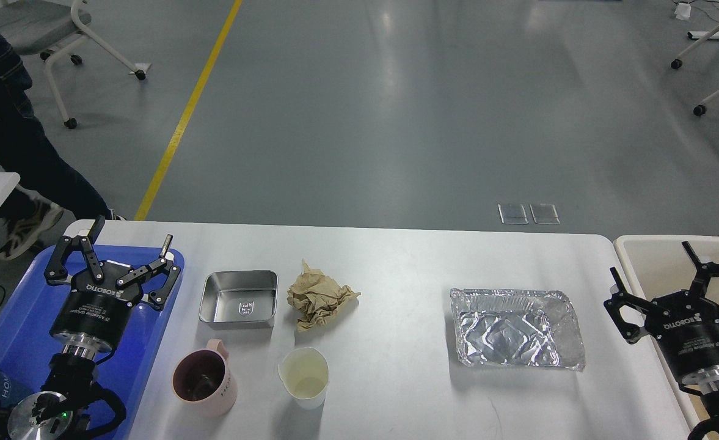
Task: Tidy desktop
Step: 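Move the left gripper off the blue tray toward the pink mug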
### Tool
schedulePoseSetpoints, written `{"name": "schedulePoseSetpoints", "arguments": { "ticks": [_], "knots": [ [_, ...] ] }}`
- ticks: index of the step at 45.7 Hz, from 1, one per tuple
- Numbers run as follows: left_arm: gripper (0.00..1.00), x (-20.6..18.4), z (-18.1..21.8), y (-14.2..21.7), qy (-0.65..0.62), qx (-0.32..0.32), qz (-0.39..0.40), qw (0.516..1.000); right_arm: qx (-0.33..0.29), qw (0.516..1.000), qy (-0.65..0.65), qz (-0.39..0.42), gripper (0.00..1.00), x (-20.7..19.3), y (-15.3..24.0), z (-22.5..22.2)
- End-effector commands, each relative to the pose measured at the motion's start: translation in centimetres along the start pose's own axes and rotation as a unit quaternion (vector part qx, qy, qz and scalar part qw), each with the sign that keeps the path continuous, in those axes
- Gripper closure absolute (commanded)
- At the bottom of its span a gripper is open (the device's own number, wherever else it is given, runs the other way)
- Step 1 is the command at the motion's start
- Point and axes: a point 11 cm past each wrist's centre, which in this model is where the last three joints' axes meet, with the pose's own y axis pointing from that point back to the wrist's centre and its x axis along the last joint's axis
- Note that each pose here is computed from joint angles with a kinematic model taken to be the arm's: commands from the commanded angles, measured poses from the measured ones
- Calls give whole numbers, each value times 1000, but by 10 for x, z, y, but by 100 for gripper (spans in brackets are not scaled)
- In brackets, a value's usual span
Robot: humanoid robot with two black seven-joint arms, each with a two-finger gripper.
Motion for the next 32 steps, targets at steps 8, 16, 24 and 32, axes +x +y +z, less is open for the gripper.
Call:
{"name": "schedulePoseSetpoints", "arguments": {
  "ticks": [8,16,24,32],
  "knots": [
    [4,4,2,1,-2,0,14,1000,-1,1000,-1,0,0,0,0,1],
    [4,6,-2,0,-4,8,25,1000,-2,1000,1,-2,0,0,0,0],
    [4,0,1,-1,-26,25,-2,999,-3,1000,2,0,0,0,1,0],
    [3,6,19,1,-89,26,-3,996,-5,1000,4,5,0,3,4,0]
  ]
}}
